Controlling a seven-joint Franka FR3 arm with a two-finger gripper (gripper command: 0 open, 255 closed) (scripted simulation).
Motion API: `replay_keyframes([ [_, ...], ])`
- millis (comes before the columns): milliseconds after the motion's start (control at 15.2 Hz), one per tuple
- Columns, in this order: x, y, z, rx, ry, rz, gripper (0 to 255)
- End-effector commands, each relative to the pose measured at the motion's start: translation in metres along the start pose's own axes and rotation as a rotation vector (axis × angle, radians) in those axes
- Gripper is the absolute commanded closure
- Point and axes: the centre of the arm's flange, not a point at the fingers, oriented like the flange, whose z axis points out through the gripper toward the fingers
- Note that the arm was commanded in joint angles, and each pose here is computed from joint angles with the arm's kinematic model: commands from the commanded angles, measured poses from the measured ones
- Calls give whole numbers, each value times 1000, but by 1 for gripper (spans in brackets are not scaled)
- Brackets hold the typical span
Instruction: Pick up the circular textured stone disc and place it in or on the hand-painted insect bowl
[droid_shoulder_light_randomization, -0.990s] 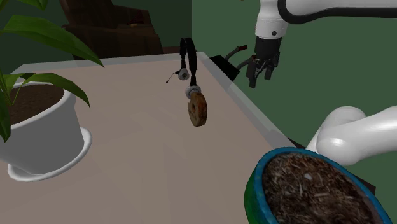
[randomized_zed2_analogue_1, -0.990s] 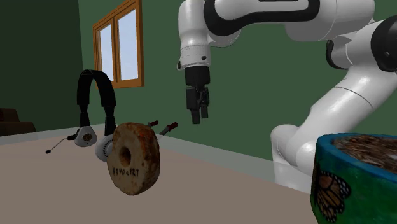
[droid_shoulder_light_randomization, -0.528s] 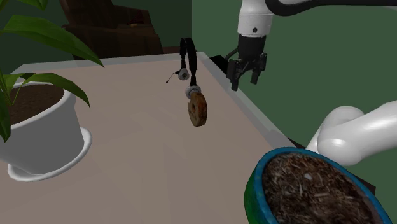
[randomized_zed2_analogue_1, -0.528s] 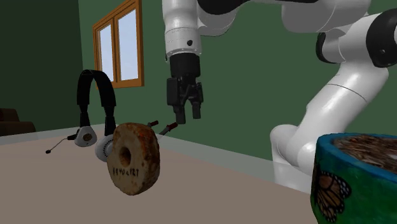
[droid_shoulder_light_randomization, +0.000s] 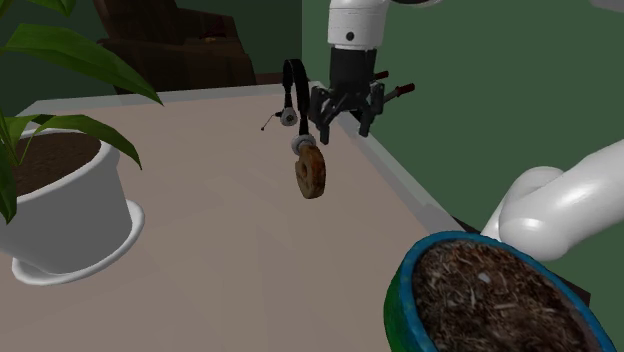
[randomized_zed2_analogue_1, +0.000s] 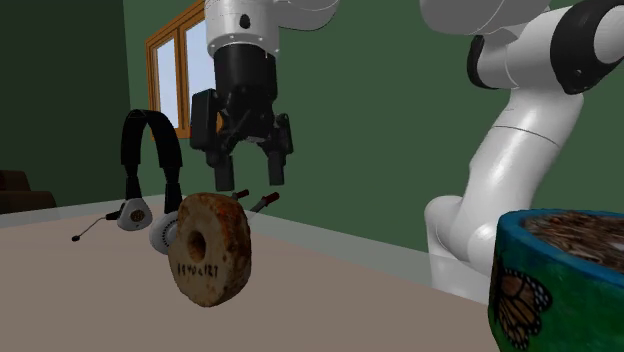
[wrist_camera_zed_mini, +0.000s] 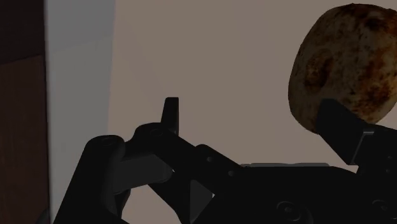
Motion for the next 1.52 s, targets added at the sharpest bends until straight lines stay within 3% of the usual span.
replay_keyframes([
  [0,-4,-24,-3,17,-7,27,0],
  [264,-1,-67,-11,46,-17,72,0],
  [792,-1,-68,28,46,-17,72,0],
  [1254,-1,-68,28,46,-17,72,0],
  [1320,-1,-68,29,46,-17,72,255],
  [1452,-1,-68,29,46,-17,72,255],
])
